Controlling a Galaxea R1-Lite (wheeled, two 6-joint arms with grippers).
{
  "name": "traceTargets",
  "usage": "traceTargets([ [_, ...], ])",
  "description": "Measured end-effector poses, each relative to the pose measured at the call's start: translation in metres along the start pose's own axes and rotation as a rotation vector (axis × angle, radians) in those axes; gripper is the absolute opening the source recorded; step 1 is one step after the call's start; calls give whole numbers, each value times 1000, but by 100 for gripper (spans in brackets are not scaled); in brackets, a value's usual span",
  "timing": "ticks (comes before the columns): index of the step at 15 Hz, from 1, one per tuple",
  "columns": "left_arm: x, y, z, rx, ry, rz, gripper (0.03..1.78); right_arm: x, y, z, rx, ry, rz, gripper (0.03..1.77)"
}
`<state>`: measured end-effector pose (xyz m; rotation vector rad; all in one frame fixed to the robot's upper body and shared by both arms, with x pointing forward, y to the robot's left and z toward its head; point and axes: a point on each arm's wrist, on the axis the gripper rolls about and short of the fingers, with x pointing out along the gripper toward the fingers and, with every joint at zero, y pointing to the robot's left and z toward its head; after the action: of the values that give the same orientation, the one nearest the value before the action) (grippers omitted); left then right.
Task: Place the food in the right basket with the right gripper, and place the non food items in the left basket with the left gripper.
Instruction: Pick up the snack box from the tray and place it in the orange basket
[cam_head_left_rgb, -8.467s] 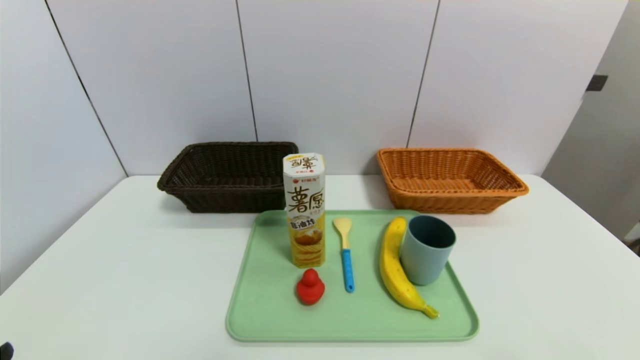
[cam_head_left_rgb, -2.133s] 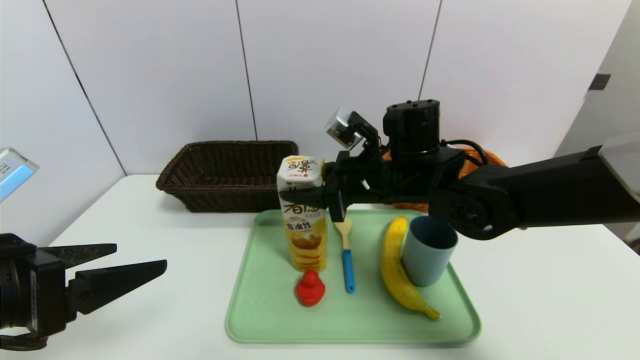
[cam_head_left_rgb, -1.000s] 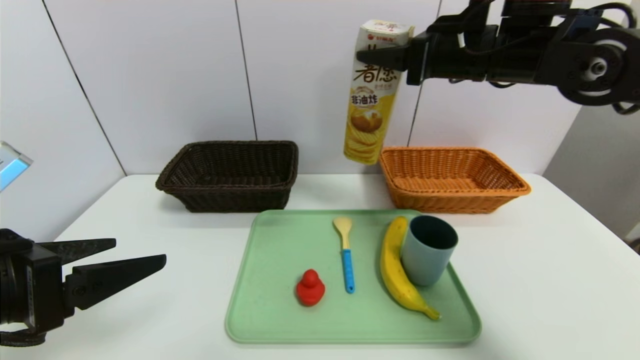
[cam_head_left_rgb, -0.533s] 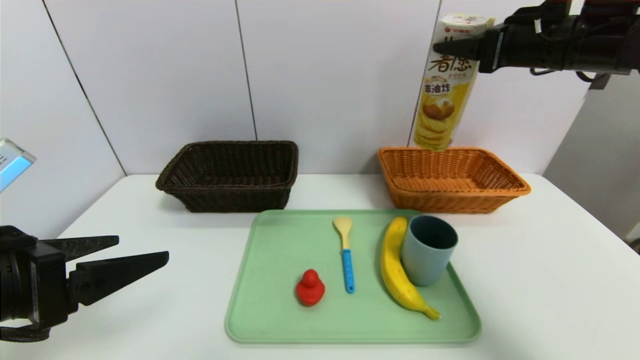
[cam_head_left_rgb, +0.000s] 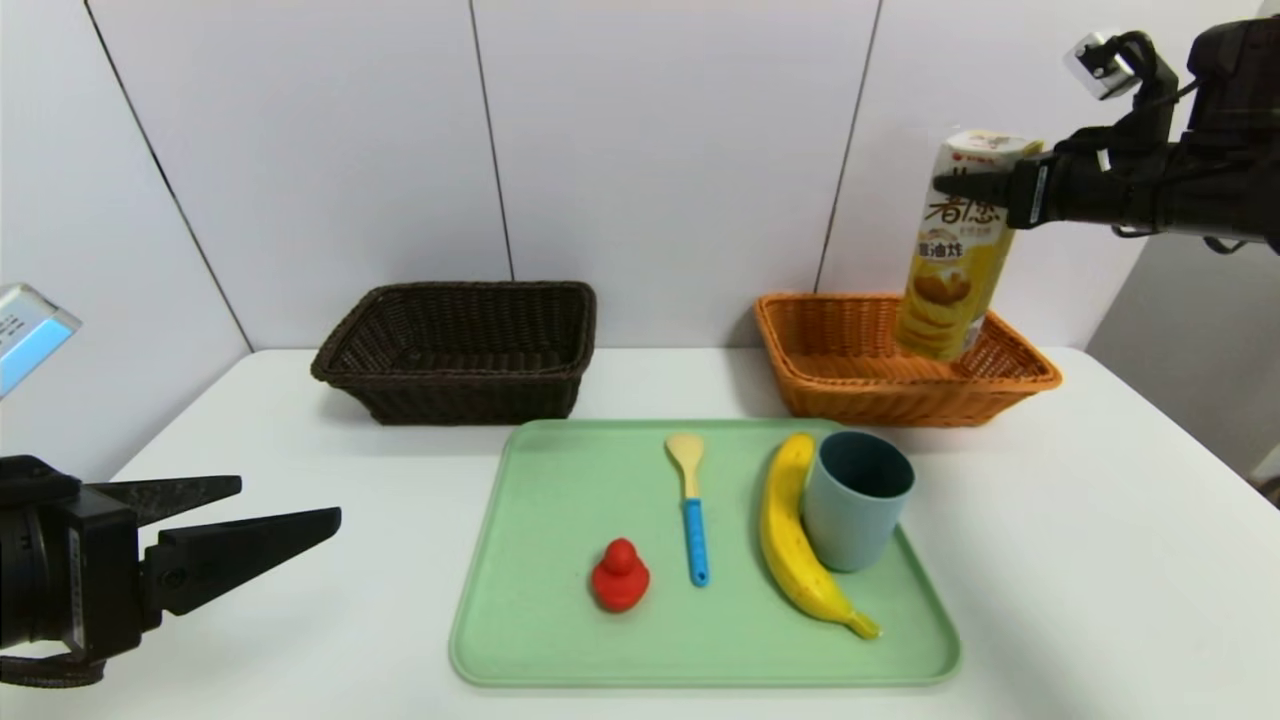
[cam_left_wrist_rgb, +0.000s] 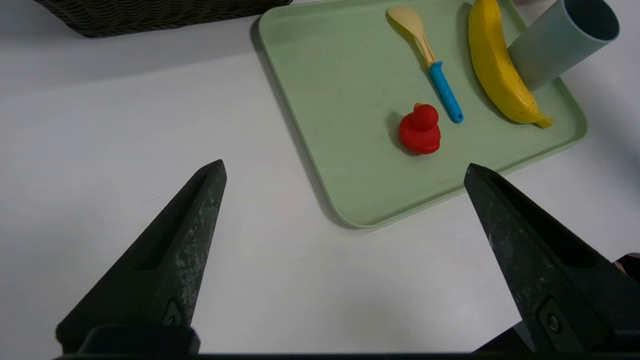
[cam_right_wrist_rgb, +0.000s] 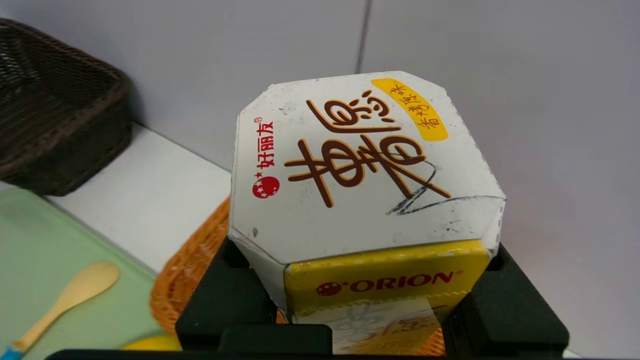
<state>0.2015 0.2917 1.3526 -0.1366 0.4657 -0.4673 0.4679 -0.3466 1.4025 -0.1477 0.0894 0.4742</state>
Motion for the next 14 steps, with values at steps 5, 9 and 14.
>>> traceTargets([
  [5,1,0,0,-2,5,2,169,15,-14,-27,54,34,-17,83],
  [9,4,1,0,-2,14,5,169,27,-24,-38,41,11,-30,83],
  [14,5,1,1,-2,16,5,169,35,-34,-54,41,9,-41,90],
])
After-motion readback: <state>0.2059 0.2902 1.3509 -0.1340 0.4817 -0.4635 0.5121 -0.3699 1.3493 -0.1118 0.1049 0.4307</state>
